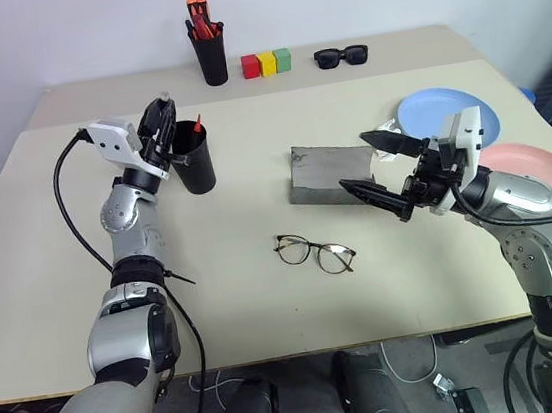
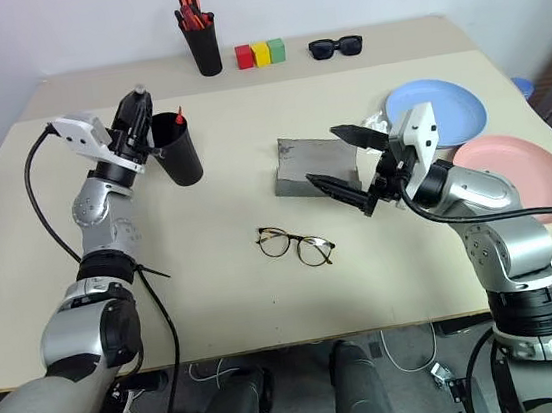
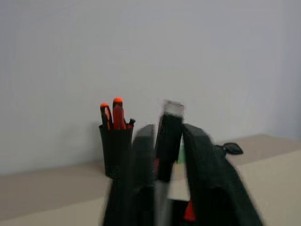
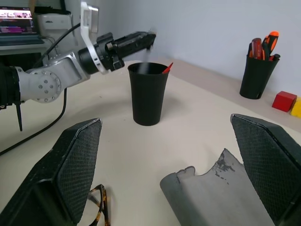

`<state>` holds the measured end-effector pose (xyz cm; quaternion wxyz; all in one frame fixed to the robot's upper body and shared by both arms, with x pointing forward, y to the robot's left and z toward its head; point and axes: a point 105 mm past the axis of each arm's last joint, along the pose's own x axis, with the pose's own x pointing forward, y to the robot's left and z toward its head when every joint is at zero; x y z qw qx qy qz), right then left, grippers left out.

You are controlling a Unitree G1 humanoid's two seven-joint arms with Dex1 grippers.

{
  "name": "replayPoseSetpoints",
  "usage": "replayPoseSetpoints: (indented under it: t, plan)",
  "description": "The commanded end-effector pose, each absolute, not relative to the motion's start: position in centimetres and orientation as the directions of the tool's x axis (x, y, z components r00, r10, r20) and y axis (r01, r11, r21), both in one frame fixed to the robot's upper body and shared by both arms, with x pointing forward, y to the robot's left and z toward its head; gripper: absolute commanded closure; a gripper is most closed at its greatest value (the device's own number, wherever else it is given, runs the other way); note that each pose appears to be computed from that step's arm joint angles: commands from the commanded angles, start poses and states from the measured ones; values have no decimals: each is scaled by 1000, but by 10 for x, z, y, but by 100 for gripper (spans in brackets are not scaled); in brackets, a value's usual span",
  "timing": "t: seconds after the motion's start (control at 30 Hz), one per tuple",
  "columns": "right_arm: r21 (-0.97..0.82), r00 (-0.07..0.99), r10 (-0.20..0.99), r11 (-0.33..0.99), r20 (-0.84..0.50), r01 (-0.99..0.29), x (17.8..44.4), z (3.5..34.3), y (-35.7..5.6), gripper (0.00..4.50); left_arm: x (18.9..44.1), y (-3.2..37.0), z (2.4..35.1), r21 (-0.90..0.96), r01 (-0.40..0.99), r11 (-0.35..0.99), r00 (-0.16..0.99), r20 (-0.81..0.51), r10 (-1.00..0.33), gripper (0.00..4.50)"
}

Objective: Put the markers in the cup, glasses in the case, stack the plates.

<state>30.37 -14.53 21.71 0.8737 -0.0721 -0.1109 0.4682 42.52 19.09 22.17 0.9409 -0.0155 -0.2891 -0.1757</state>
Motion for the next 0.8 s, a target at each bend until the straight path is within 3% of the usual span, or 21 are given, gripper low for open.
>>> replayPoseSetpoints:
  t: [0.03,0.1,0.2,0.33,0.53,0.7,0.8]
  plan:
    - [-285,529,836,548,146,-786,299,230,-146,0,422,194,233,92,325,941,747,586,-315,118]
    - [-286,530,836,548,145,-786,299,231,-145,0,421,194,239,98,325,941,734,601,-316,8]
    - [-286,531,835,549,145,-785,299,230,-146,0,421,188,248,97,375,922,715,602,-354,3]
    - [-284,533,833,552,148,-784,301,230,-146,0,418,154,264,121,593,796,627,550,-551,3]
    - [-282,547,822,568,155,-773,303,228,-150,0,393,90,258,180,886,426,365,295,-883,3]
    - [-270,546,828,558,127,-784,296,221,-157,0,380,41,222,195,966,172,181,-30,-983,3]
    - [-272,559,824,560,88,-783,290,213,-164,0,381,18,197,221,971,92,126,-144,-982,3]
